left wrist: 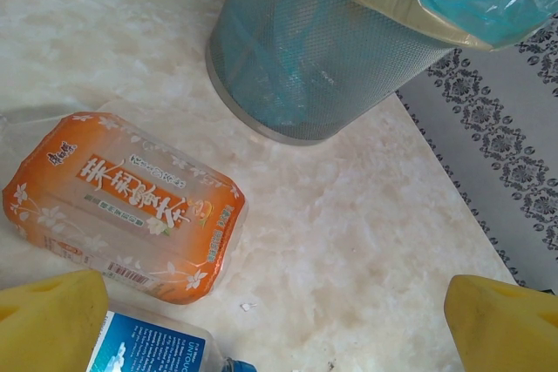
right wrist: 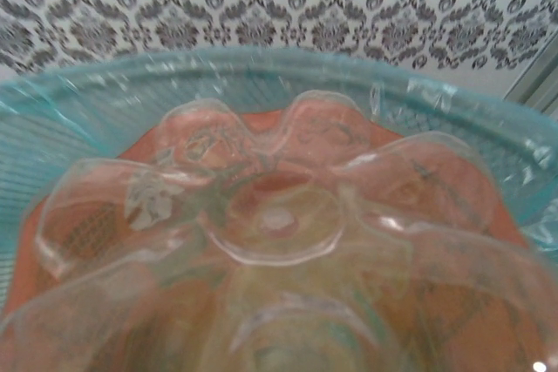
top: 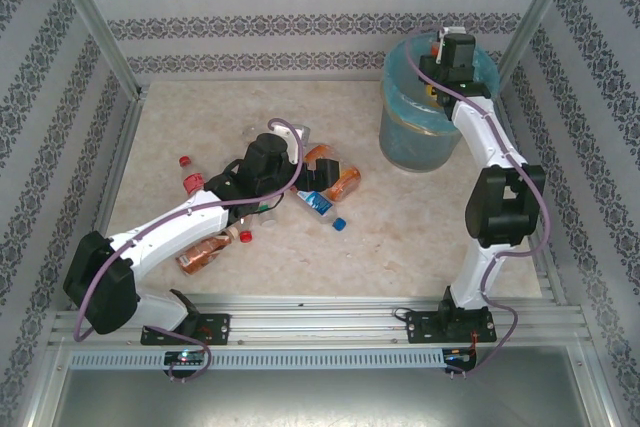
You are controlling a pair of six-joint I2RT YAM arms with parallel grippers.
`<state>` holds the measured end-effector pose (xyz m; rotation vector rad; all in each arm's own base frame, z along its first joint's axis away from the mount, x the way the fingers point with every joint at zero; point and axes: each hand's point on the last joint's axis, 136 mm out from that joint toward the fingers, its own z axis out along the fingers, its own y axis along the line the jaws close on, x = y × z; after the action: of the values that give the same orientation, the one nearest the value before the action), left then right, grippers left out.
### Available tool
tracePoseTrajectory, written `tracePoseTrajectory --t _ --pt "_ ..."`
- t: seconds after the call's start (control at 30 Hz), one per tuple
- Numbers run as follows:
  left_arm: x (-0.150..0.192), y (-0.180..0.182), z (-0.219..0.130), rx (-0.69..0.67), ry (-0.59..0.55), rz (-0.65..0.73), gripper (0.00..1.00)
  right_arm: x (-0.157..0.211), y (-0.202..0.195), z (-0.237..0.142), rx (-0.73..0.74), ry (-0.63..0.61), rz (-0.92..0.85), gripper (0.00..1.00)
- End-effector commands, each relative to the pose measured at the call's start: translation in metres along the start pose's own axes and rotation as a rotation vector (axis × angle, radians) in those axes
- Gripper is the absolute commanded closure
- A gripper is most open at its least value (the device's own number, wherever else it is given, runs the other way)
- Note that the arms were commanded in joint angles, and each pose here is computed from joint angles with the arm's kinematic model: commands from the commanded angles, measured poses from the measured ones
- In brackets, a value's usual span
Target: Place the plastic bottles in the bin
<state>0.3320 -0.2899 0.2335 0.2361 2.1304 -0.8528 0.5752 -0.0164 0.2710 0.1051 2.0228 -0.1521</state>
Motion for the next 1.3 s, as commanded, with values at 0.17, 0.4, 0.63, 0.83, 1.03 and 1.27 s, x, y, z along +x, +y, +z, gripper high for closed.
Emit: tracePoseTrajectory --t 0.17,0.4,0.63,0.83,1.03,1.27 --pt "-0.003 0.004 -0.005 0.004 -0.027 -0.013 0.00 0.011 -0.011 0.012 0.041 0.039 -0.055 0.35" --pt "0.000 0.006 -0.003 0.003 -0.019 -0.017 0.00 0.017 -0.008 0.014 0.020 0.069 -0.064 0.26" --pt "0.000 0.007 -0.003 0.000 -0.013 -0.018 0.00 -0.009 -0.006 -0.002 -0.009 0.017 -0.018 0.10" --pt "0.002 0.009 -0.004 -0.004 -0.017 -0.027 0.00 -0.029 0.000 -0.018 -0.054 -0.027 0.012 0.10" --pt "-0.001 0.010 -0.008 -0.010 -0.021 -0.027 0.00 -0.065 0.009 -0.052 -0.089 -0.109 0.020 0.10" --pt "-0.002 0.011 -0.017 -0.023 -0.026 -0.032 0.00 -0.099 0.025 -0.108 -0.132 -0.211 -0.006 0.10"
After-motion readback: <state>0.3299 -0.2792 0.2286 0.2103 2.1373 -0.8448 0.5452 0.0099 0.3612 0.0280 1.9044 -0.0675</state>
